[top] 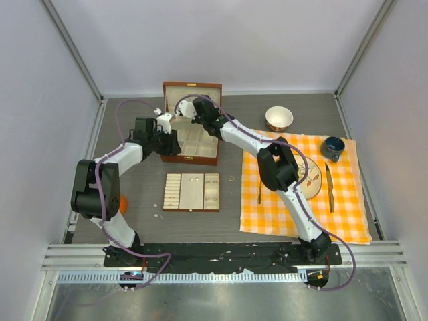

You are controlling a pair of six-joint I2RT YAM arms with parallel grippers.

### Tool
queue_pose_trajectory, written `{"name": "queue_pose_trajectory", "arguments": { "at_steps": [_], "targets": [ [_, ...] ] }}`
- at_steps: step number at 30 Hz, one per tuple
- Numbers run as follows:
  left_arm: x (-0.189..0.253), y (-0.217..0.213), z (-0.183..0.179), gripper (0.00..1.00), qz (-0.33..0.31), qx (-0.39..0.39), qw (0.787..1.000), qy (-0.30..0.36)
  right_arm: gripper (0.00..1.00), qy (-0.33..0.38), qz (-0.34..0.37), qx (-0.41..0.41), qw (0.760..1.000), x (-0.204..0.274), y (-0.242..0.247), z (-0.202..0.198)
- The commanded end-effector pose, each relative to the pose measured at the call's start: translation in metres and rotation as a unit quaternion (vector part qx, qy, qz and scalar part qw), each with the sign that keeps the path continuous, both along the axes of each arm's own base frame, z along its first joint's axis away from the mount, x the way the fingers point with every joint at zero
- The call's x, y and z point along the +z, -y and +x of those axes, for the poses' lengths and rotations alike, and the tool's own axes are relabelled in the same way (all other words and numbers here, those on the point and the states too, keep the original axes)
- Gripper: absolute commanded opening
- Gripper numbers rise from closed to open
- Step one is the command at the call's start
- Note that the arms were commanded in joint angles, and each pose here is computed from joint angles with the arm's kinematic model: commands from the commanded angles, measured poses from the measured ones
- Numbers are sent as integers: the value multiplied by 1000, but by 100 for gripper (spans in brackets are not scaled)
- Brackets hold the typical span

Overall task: Organize the mixed jewelry
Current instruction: Place the jewelry in the jewelry box.

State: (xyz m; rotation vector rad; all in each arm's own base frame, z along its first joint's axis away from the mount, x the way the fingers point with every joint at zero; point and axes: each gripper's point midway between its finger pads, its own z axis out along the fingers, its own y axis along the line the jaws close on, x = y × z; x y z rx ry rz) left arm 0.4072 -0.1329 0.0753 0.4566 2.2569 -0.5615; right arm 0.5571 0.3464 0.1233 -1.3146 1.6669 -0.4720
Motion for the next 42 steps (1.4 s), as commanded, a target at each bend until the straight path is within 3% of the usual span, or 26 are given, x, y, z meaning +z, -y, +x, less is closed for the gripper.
{"name": "queue_pose_trajectory", "arguments": {
  "at_steps": [1, 26, 42],
  "targets": [
    [19, 0, 8, 46, 7, 0, 999, 33, 1, -40, 37, 37, 998, 6, -15, -20],
    [11, 8, 14, 42, 28, 8, 999, 23, 1, -120, 74, 104, 985, -15, -38, -47],
    [-8, 10, 24, 30, 97, 23, 995, -5, 1, -124, 78, 107, 983, -16, -40, -48]
  ]
}}
